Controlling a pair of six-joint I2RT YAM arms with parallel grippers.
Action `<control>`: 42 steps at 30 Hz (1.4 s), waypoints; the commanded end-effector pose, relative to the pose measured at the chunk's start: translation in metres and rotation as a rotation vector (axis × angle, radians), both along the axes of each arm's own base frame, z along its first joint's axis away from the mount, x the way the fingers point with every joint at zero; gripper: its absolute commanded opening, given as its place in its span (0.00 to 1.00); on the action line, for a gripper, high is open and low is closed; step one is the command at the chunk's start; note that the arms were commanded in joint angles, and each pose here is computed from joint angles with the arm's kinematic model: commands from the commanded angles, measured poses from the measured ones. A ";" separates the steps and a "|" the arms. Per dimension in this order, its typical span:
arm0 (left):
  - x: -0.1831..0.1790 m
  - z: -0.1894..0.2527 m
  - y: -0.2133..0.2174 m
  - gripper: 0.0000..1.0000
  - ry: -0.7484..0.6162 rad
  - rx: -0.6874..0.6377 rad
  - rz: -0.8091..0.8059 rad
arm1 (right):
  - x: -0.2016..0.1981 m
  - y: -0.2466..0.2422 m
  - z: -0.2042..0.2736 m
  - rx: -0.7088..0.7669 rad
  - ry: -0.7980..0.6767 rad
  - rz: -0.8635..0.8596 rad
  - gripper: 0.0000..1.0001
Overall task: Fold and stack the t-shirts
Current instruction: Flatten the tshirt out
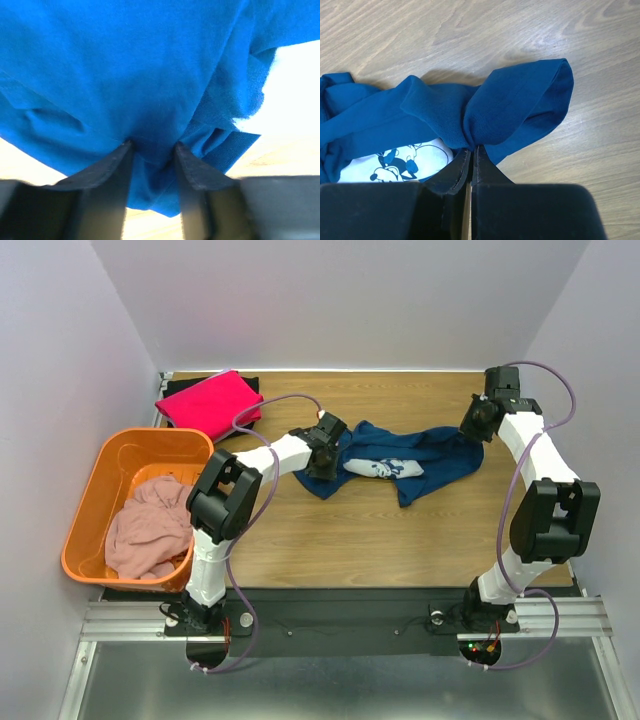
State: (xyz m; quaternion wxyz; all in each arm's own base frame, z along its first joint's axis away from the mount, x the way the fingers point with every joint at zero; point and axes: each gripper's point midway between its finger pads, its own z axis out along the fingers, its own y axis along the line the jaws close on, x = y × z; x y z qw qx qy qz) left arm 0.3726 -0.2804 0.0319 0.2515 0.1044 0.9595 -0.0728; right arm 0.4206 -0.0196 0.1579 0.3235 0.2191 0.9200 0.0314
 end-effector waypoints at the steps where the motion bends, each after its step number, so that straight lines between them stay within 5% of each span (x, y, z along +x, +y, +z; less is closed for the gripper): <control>1: 0.001 0.012 0.008 0.38 -0.030 0.026 0.032 | 0.006 0.000 0.019 0.000 -0.067 -0.001 0.00; 13: 0.011 0.063 0.010 0.35 -0.111 -0.026 0.080 | 0.004 -0.003 0.019 -0.014 -0.064 -0.008 0.01; 18: 0.008 0.054 0.008 0.41 -0.084 -0.050 0.078 | 0.004 -0.002 0.017 -0.012 -0.059 -0.005 0.00; 27: 0.007 0.046 0.002 0.37 -0.075 -0.076 0.059 | 0.003 -0.002 0.019 -0.012 -0.064 -0.007 0.00; 35: 0.007 0.039 -0.004 0.02 -0.058 -0.094 0.035 | 0.002 -0.004 0.020 -0.019 -0.065 -0.010 0.00; 42: 0.022 0.061 0.019 0.00 -0.094 -0.093 0.092 | 0.006 -0.004 0.032 -0.022 -0.095 -0.009 0.00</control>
